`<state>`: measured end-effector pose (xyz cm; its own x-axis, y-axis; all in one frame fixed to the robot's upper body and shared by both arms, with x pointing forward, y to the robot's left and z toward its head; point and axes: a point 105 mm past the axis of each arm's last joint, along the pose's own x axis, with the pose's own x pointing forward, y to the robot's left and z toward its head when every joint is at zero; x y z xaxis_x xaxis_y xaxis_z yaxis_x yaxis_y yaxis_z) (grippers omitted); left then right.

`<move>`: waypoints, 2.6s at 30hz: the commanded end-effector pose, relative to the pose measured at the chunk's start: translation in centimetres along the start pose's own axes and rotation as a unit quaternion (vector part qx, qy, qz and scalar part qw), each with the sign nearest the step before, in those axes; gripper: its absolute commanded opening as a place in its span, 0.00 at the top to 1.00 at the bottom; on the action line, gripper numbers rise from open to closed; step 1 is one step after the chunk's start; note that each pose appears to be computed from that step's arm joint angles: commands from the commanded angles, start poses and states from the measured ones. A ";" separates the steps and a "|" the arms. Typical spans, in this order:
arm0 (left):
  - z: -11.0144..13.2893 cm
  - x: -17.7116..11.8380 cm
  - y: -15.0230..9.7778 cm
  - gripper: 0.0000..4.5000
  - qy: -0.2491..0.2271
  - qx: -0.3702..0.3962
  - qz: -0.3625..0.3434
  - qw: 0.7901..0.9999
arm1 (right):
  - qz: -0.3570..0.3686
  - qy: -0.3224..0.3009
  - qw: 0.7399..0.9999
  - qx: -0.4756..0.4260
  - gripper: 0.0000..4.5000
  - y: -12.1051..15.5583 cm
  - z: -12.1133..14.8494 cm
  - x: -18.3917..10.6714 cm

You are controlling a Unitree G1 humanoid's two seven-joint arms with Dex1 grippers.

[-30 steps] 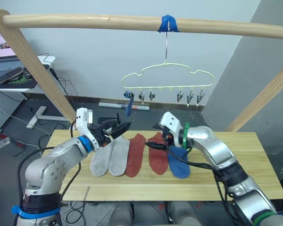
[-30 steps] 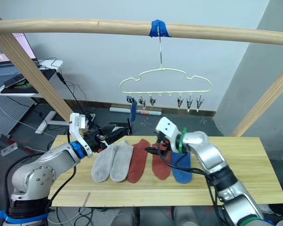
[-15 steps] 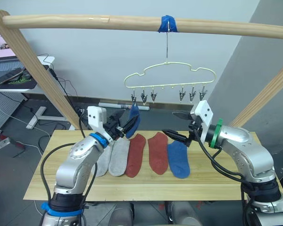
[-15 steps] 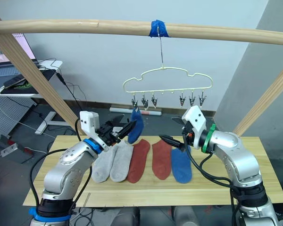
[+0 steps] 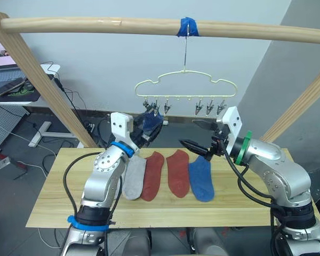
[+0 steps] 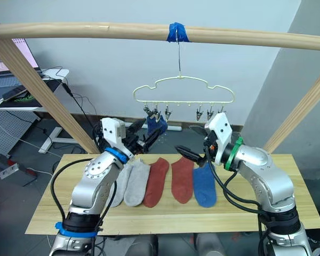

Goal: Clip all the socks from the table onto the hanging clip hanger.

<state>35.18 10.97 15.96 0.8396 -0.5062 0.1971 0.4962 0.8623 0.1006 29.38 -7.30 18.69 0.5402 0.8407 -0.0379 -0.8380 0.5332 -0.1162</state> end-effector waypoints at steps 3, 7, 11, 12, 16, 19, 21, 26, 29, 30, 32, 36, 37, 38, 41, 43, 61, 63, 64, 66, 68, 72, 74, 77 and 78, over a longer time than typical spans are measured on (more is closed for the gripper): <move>0.1 0.2 0.1 0.45 -0.016 0.018 -0.003 1.000 | -0.006 -0.032 0.999 -0.018 0.00 0.0 1.6 -0.2; -0.1 0.4 0.1 0.52 -0.014 0.015 0.000 1.000 | -0.008 -0.037 0.999 -0.018 0.00 0.1 1.7 -0.2; -0.4 1.0 0.4 0.52 -0.017 0.011 0.007 1.000 | -0.004 -0.047 0.999 -0.018 0.00 0.2 1.9 -0.1; -0.5 1.2 0.5 0.52 -0.017 0.010 0.008 1.000 | -0.001 -0.051 0.999 -0.018 0.00 0.3 2.0 -0.1; -0.8 1.6 0.8 0.52 -0.018 0.007 0.015 1.000 | 0.008 -0.073 0.997 -0.021 0.00 0.6 2.8 0.1; -1.1 1.8 1.1 0.52 -0.018 0.007 0.020 1.000 | 0.014 -0.094 0.995 -0.022 0.00 0.8 3.5 0.2; -1.2 2.1 1.3 0.52 -0.020 0.009 0.025 0.999 | 0.013 -0.100 0.995 -0.024 0.00 0.8 3.8 0.2; -1.2 2.6 1.7 0.52 -0.024 0.010 0.036 0.999 | 0.008 -0.099 0.995 -0.030 0.00 0.6 3.8 0.3; -1.3 2.8 1.8 0.52 -0.025 0.011 0.039 0.999 | 0.004 -0.097 0.995 -0.033 0.00 0.5 3.7 0.3; -1.3 2.8 1.9 0.52 -0.025 0.012 0.041 0.999 | 0.003 -0.097 0.995 -0.034 0.00 0.5 3.7 0.3; -1.4 3.0 2.1 0.52 -0.025 0.011 0.043 0.999 | 0.003 -0.098 0.995 -0.035 0.00 0.6 3.8 0.3; -1.3 3.4 2.4 0.52 -0.029 0.010 0.049 0.998 | 0.004 -0.102 0.994 -0.037 0.00 0.6 4.0 0.3; -1.2 3.5 2.6 0.52 -0.030 0.009 0.051 0.998 | 0.004 -0.103 0.994 -0.037 0.00 0.6 4.1 0.3; -1.2 3.6 2.6 0.52 -0.030 0.010 0.052 0.998 | 0.003 -0.103 0.994 -0.038 0.00 0.6 4.1 0.3; -1.2 3.9 2.8 0.52 -0.031 0.011 0.052 0.998 | 0.002 -0.103 0.994 -0.039 0.00 0.6 4.2 0.2; -1.2 4.1 2.8 0.52 -0.032 0.011 0.053 0.998 | 0.002 -0.103 0.994 -0.040 0.00 0.6 4.2 0.2; -0.6 4.5 4.1 0.52 -0.049 0.037 0.085 0.994 | -0.004 -0.099 0.994 -0.040 0.00 0.4 4.2 0.0; -0.6 4.5 4.1 0.52 -0.049 0.037 0.086 0.994 | -0.003 -0.099 0.994 -0.040 0.00 0.4 4.2 0.0; -0.7 4.4 4.2 0.52 -0.046 0.039 0.088 0.994 | -0.003 -0.099 0.994 -0.039 0.00 0.4 4.2 0.0; -0.9 4.3 4.3 0.52 -0.043 0.041 0.089 0.994 | -0.003 -0.100 0.994 -0.039 0.00 0.4 4.3 0.0; -0.9 4.4 4.3 0.52 -0.042 0.042 0.090 0.994 | -0.003 -0.099 0.994 -0.039 0.00 0.4 4.3 0.0; -0.9 4.3 4.4 0.52 -0.043 0.045 0.093 0.994 | -0.004 -0.099 0.994 -0.040 0.00 0.4 4.3 0.0; -0.9 4.3 4.4 0.52 -0.044 0.045 0.096 0.993 | -0.005 -0.098 0.994 -0.039 0.00 0.3 4.2 0.0; -0.9 4.1 4.3 0.52 -0.049 0.034 0.095 0.994 | -0.005 -0.097 0.995 -0.039 0.00 0.3 4.2 -0.1; -0.8 3.9 4.2 0.52 -0.052 0.026 0.091 0.994 | -0.006 -0.097 0.995 -0.039 0.00 0.3 4.2 -0.1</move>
<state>41.09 12.59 14.78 0.9074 -0.3353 0.2534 0.3162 0.9418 0.1138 29.43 -6.75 21.21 0.5381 0.8363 0.1050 -0.8226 0.5482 -0.1510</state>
